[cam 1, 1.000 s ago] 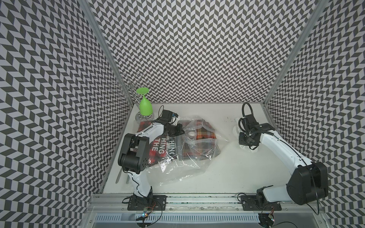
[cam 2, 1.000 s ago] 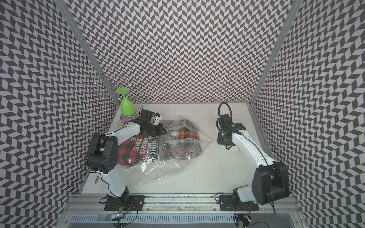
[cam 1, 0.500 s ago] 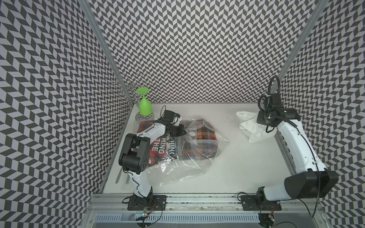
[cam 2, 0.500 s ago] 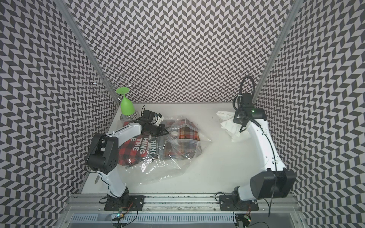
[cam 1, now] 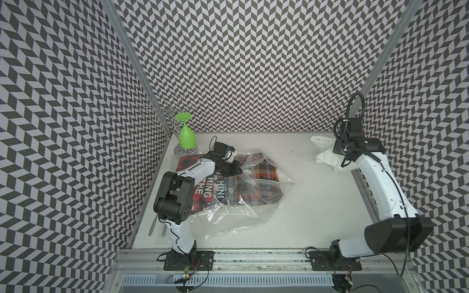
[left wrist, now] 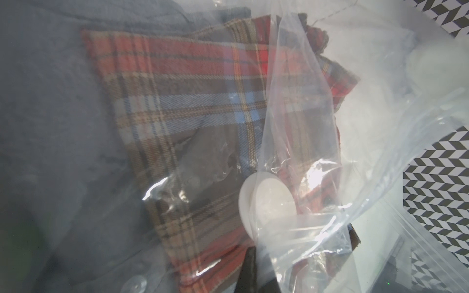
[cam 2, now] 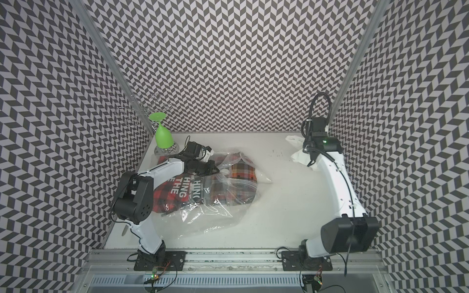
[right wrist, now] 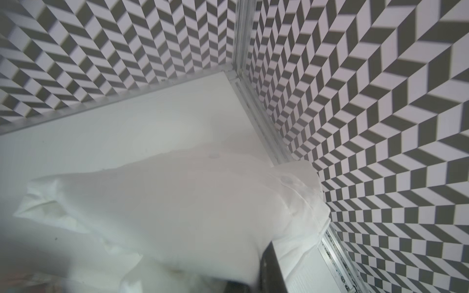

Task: Take the shirt out of the vacuum bag
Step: Place the shirt at the center of the board.

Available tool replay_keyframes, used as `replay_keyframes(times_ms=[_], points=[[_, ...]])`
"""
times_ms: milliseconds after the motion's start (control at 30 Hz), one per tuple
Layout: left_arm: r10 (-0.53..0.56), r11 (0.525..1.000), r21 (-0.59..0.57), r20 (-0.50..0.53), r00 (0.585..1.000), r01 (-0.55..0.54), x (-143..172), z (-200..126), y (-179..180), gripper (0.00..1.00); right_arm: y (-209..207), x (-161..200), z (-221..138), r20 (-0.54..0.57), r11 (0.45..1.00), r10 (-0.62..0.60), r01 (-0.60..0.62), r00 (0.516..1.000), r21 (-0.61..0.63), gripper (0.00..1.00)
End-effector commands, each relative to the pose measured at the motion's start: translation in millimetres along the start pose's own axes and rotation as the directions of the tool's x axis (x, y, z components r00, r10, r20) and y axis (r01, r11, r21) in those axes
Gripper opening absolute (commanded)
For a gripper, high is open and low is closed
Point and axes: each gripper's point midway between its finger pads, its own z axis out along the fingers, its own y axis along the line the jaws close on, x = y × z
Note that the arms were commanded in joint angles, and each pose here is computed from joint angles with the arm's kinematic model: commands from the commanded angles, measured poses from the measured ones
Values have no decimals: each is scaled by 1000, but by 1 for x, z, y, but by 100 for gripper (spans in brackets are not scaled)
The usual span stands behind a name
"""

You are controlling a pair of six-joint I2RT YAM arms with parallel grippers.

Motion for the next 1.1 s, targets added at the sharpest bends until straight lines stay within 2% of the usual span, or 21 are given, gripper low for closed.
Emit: replay_keyframes(times_ms=[0,233,367,500,600,800,967,1067], points=[[10,1000,15,-27,1000,-9,10,1,-4,0,5,-25,-10,106,994,100,-95,989,-52,0],[8,1000,24,-43,999,-7,13,8,-5,0,8,-55,-3,143,994,105,-100,984,-40,0],[18,999,31,-51,999,-17,13,12,-10,0,-4,-88,-5,197,991,137,-135,971,-27,0],[25,999,32,-58,998,-23,15,13,-12,0,3,-107,-8,204,985,165,-151,965,-81,0],[29,999,28,-57,998,-27,16,12,-11,0,19,-100,-6,169,975,175,-147,970,-164,0],[31,999,26,-58,998,-30,17,11,-11,0,30,-77,-1,128,959,201,-169,971,-229,0],[32,999,20,-57,998,-31,19,10,-9,0,63,-62,-16,35,880,231,-193,972,-434,0],[33,999,18,-56,998,-32,20,8,-8,0,64,-62,-28,29,855,259,-216,965,-472,0]])
